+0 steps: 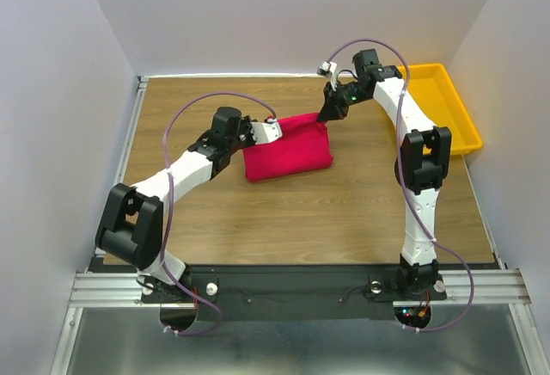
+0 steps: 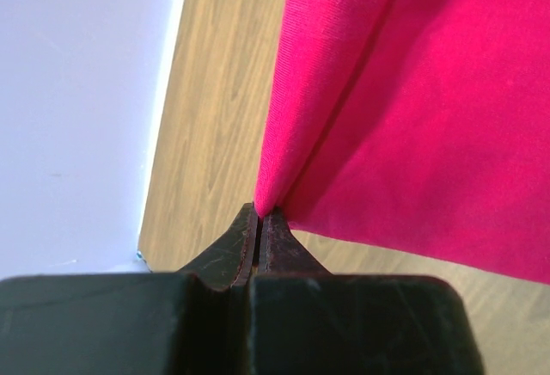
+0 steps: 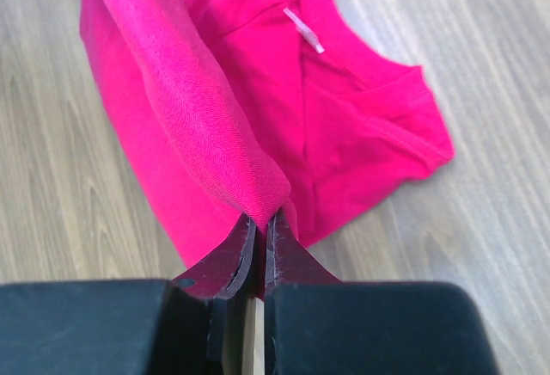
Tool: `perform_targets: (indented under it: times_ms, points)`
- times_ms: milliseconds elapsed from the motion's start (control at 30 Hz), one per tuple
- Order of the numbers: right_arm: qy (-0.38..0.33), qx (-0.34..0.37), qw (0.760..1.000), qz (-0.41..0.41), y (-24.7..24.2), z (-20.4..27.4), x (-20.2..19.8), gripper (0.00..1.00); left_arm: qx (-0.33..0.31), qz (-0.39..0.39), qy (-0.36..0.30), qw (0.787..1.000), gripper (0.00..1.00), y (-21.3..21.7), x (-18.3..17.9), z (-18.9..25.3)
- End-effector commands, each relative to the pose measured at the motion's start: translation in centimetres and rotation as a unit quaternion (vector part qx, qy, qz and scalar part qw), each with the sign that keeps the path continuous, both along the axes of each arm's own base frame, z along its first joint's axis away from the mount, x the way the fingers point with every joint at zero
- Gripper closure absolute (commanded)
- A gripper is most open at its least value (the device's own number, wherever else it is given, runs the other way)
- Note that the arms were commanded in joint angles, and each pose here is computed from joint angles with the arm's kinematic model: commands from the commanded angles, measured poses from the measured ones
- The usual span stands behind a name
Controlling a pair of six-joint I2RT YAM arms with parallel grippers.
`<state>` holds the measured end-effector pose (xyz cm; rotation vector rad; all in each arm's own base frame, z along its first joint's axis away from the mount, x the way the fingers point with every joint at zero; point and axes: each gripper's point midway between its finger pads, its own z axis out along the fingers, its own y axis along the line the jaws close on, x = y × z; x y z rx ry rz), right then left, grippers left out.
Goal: Fold and stack the t-shirts
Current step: Fold the tshirt
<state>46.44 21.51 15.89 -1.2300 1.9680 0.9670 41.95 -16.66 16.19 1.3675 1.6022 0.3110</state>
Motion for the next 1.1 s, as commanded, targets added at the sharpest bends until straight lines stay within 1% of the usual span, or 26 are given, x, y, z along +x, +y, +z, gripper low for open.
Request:
perform_targets:
  times_ms: [0, 367, 467, 700, 867, 1067]
  points:
    - [-0.051, 0.017, 0.998, -0.025, 0.1, 2.4, 2.8, 0.99, -0.017, 0.007, -0.059, 0.998, 1.00, -0.4, 2.2, 3.9]
    - [-0.064, 0.017, 0.996, -0.065, 0.1, 2.1, 5.2, 0.99, -0.021, 0.017, -0.074, 0.997, 1.00, -0.7, 4.2, 4.0]
    - [-0.060, 0.019, 0.995, -0.081, 0.1, 1.9, 5.8, 1.00, -0.015, 0.037, -0.080, 0.996, 1.00, -0.1, 4.9, 4.0]
    - [-0.064, 0.025, 0.992, -0.110, 0.1, 1.6, 7.1, 0.99, -0.013, 0.057, -0.086, 0.995, 1.00, 0.3, 6.1, 3.4]
    - [-0.060, 0.029, 0.991, -0.120, 0.2, 0.9, 7.9, 0.99, -0.009, 0.059, -0.079, 0.995, 1.00, 0.4, 6.8, 2.6]
    - [-0.043, 0.025, 0.991, -0.122, 0.3, -1.2, 8.2, 0.99, -0.010, 0.061, -0.066, 0.996, 1.00, 0.2, 7.1, 1.4]
